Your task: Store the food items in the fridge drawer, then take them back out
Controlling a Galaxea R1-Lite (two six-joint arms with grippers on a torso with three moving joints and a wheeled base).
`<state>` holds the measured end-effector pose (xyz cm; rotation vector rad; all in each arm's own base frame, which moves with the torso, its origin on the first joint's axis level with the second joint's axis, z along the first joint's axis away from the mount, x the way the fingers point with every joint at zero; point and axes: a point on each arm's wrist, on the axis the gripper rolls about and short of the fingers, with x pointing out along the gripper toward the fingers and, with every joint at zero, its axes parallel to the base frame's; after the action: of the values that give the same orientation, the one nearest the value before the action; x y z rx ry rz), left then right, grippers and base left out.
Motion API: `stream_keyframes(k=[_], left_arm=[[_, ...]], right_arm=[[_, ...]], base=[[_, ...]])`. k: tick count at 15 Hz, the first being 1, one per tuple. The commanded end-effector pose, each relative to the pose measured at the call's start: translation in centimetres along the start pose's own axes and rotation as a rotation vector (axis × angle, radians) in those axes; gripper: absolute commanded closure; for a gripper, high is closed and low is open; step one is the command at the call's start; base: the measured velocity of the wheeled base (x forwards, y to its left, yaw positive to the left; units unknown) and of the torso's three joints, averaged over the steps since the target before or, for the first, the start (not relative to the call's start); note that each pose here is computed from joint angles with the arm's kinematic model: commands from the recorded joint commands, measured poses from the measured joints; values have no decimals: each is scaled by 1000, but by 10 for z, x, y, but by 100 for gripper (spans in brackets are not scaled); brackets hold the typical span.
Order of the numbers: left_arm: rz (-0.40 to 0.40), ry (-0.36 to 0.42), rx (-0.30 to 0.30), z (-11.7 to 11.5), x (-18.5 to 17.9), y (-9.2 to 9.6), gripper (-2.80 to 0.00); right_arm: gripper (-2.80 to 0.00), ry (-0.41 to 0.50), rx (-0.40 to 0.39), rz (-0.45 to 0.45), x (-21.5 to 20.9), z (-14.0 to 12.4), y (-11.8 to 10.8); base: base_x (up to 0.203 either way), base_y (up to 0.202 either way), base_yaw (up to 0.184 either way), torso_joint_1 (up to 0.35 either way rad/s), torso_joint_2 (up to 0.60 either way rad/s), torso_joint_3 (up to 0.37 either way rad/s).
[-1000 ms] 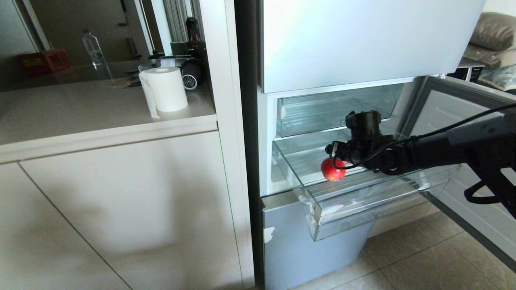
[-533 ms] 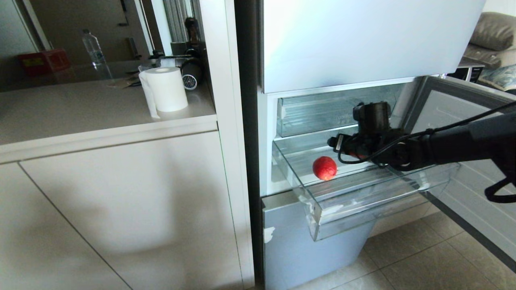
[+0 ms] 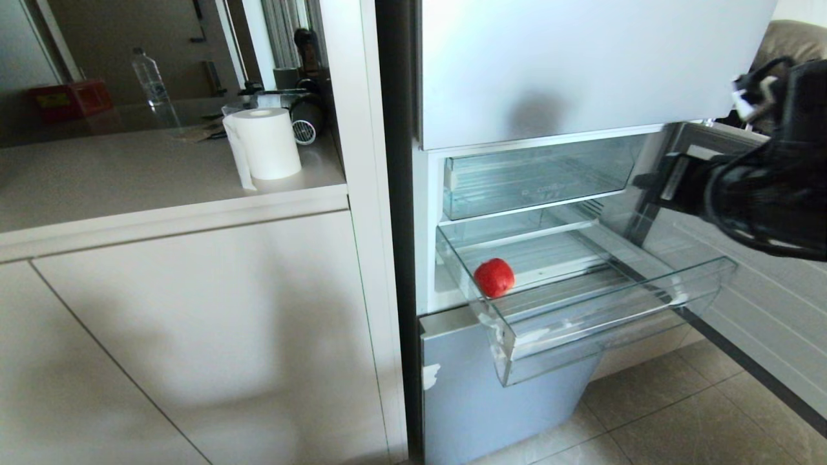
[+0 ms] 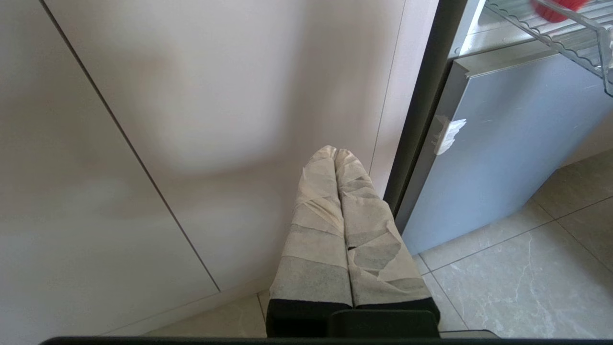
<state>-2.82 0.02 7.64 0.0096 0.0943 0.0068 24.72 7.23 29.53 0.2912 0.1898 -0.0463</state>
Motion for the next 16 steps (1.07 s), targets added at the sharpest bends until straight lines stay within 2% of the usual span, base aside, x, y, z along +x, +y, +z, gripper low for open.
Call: stream_keyframes(k=[1, 2, 4, 10, 13, 15, 16], left_arm=[[0, 4, 0, 0, 0, 0, 0], [0, 2, 0, 0, 0, 0, 0], [0, 2, 0, 0, 0, 0, 0], [0, 2, 0, 0, 0, 0, 0], [0, 4, 0, 0, 0, 0, 0], [0, 2, 0, 0, 0, 0, 0], [0, 2, 0, 0, 0, 0, 0]], right_arm=[[0, -155, 55, 0, -104, 28, -35], [0, -180, 62, -61, -121, 30, -50], [0, -259, 77, -270, -143, 35, -79], [0, -577, 105, -830, -187, 50, -137], [0, -614, 159, -975, -196, 50, -171], [0, -545, 248, -1035, -190, 42, -212], [0, -512, 281, -1037, -187, 36, -229]], base=[[0, 0, 0, 0, 0, 0], [0, 0, 0, 0, 0, 0], [0, 0, 0, 0, 0, 0], [0, 0, 0, 0, 0, 0], [0, 0, 0, 0, 0, 0], [0, 0, 0, 0, 0, 0], [0, 0, 0, 0, 0, 0]])
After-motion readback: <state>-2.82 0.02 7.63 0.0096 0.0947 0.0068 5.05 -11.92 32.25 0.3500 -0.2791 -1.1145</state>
